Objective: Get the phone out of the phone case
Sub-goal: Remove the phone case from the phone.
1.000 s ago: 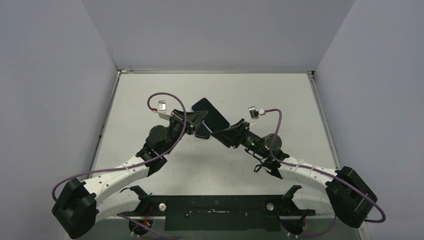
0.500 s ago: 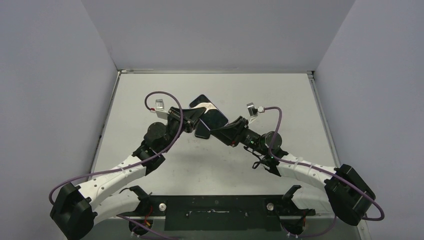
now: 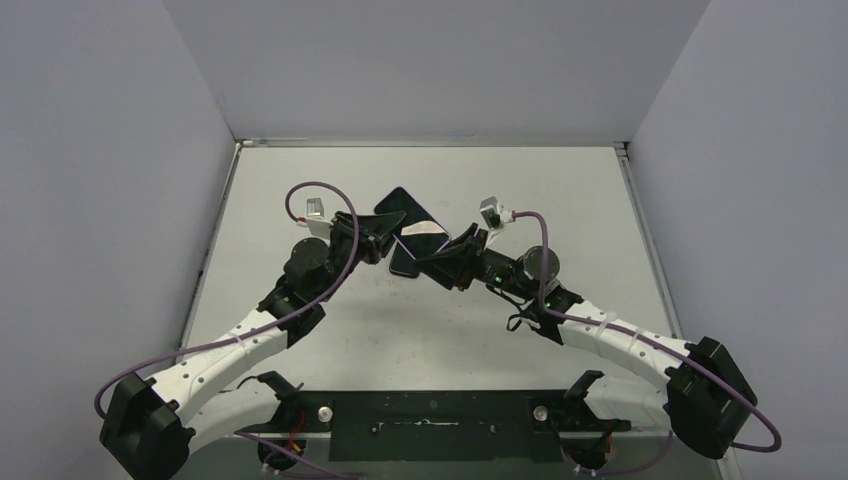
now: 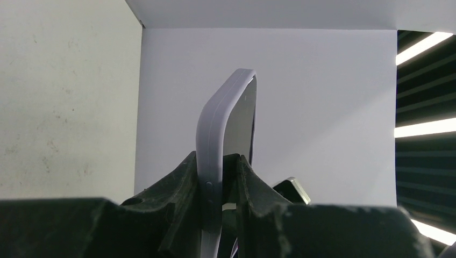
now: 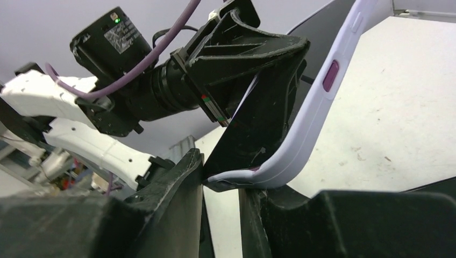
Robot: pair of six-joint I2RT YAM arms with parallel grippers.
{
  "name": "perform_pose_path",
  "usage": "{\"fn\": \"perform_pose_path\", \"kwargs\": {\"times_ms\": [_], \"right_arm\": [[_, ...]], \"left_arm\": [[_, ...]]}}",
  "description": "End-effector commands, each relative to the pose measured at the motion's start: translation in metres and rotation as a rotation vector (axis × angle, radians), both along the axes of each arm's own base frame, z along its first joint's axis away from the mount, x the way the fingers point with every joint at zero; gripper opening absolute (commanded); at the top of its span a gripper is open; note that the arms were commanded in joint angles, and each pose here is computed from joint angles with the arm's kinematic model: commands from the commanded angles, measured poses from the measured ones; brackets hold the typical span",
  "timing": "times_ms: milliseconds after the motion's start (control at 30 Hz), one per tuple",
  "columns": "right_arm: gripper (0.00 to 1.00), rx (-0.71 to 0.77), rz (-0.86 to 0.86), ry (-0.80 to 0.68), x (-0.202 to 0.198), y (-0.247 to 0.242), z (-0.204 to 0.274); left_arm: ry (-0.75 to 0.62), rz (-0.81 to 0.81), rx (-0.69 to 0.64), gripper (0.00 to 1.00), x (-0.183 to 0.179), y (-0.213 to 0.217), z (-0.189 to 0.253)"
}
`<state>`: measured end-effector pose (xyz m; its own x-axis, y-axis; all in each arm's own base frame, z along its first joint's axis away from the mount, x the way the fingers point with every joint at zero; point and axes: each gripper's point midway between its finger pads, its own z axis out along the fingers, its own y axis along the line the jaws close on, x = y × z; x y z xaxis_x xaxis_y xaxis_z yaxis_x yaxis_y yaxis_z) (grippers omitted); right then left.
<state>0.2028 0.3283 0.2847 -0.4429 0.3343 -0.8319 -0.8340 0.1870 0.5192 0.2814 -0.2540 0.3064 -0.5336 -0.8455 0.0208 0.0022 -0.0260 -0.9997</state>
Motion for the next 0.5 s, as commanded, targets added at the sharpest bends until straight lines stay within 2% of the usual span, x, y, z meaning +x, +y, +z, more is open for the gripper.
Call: {"fn": "perform_pose_path", "kwargs": {"times_ms": [0,133,467], "right_arm": [[0.13,-0.215,0.074,-0.280,-0.011,0.004,-0.022],[0.16,-0.270,0.087,-0.352,-0.010,0.004,-0.025],[0.18,-0.326,-0.013,-0.396,0.010,-0.002,-0.029]], "left_arm": [[-0.028,-0.099,-0.017,0.00,-0.013,-0.012,0.028],[-0.043,-0.107,-0.011,0.00,-0.013,-0.014,0.030],[-0.137,-0.128,0.032,0.00,-0.015,-0.014,0.045]]}}
